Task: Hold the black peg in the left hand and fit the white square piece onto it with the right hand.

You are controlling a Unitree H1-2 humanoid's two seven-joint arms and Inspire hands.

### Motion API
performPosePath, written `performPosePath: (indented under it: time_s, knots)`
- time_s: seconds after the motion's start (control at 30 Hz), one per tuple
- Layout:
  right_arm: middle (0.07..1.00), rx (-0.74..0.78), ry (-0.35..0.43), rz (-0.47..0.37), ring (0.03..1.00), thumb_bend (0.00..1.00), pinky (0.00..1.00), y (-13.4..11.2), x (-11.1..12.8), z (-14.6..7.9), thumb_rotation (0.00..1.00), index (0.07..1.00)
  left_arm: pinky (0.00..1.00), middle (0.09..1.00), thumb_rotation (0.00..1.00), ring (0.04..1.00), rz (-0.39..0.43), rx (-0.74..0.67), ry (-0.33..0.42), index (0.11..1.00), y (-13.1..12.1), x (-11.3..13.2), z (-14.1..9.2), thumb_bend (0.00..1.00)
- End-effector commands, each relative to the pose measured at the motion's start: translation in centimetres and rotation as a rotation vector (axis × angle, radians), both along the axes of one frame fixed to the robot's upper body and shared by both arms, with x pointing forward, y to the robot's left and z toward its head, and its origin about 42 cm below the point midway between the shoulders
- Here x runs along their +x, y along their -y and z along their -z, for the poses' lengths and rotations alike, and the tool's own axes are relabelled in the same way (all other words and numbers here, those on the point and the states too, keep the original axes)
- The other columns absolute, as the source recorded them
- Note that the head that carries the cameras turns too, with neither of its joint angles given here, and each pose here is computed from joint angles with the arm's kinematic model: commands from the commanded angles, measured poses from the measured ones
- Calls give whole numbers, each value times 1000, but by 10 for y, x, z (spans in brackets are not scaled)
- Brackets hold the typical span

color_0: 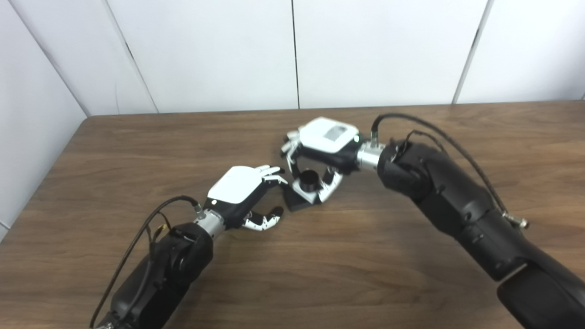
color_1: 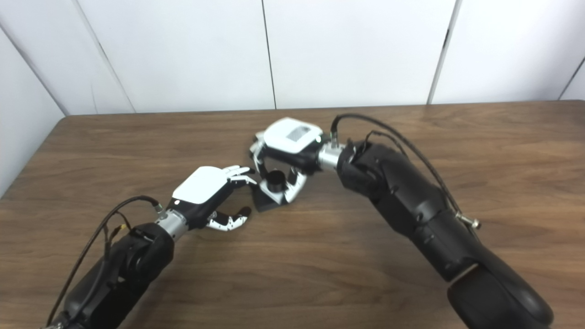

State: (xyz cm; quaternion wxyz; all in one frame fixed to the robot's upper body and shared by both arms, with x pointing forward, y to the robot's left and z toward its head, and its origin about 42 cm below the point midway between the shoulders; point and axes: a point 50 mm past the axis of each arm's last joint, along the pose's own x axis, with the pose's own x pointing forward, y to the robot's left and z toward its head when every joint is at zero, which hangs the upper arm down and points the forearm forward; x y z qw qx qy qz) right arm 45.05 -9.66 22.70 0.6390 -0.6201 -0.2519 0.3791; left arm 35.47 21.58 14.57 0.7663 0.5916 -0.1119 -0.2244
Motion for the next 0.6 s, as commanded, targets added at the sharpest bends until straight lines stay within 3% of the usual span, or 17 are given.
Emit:
performPosePath:
  time_s: [0.0, 0.57]
  knots:
    - [827, -3, 22, 11, 916, 519, 914, 2, 5, -6, 142, 482, 772, 896, 274, 892, -9, 42, -116, 690, -1, -13, 31, 765]
    - [832, 16, 18, 28, 916, 518, 918, 9, 5, -1, 143, 482, 744, 780, 386, 770, -154, -102, 6, 592, 23, -2, 46, 824]
